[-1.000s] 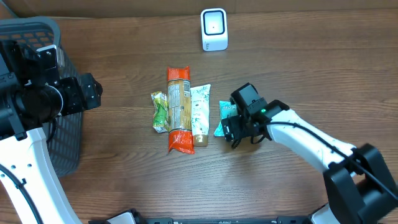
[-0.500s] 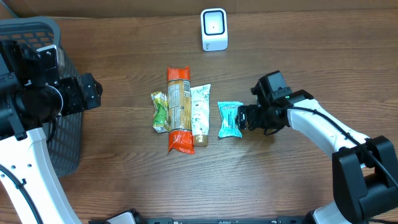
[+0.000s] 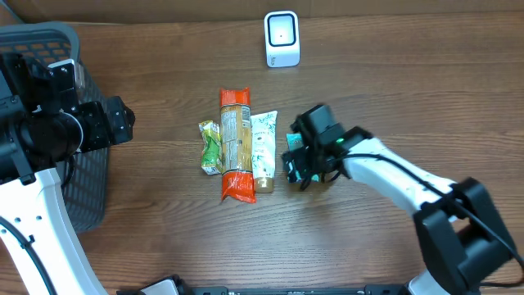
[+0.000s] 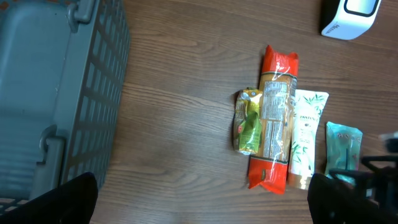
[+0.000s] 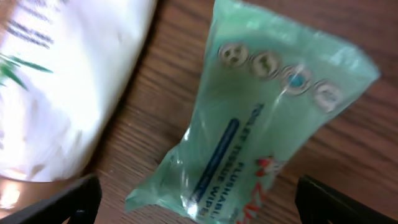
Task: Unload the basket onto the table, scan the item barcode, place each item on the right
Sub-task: 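Move the right gripper down onto the green tissue pack and grasp it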
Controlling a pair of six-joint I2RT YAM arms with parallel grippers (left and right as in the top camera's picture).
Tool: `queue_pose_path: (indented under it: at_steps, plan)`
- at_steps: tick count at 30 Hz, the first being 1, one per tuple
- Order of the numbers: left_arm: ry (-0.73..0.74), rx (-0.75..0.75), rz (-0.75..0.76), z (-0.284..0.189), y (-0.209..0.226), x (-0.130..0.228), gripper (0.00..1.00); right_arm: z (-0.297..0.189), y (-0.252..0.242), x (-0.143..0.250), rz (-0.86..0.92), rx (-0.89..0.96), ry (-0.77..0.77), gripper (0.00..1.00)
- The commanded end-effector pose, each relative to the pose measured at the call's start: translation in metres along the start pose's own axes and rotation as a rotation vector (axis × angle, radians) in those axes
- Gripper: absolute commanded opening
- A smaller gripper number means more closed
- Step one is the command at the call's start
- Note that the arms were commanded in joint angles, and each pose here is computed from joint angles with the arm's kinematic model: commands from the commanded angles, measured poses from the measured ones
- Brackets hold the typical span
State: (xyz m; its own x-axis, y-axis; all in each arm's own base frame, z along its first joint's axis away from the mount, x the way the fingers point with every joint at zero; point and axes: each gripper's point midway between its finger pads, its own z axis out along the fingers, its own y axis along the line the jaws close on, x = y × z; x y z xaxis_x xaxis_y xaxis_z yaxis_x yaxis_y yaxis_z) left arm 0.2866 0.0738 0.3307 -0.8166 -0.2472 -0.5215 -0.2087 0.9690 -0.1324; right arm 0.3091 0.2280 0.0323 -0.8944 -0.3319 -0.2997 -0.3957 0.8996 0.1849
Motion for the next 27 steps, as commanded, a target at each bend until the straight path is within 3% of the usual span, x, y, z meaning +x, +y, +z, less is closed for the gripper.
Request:
queue_pose_path:
  at_steps: [1, 6, 12, 24, 27]
  plan:
    - [-0.003, 0.009, 0.017, 0.0, -0.001, -0.002, 1.0, 0.002, -0.008, -0.003, 0.038, 0.145, -0.023, 1.0]
    - [-0.003, 0.009, 0.017, 0.0, -0.001, -0.002, 1.0, 0.002, -0.014, 0.008, 0.14, 0.185, 0.005, 1.0]
    - [-0.003, 0.01, 0.017, 0.0, -0.001, -0.002, 0.99, 0.005, -0.019, 0.016, 0.17, 0.193, 0.02, 0.95]
    - [-0.003, 0.009, 0.017, 0.0, -0.001, -0.002, 0.99, 0.011, -0.02, 0.03, 0.207, 0.186, 0.054, 0.94]
    - [-0.003, 0.009, 0.017, 0.0, -0.001, -0.002, 1.0, 0.011, -0.021, 0.03, 0.204, 0.189, 0.054, 0.89]
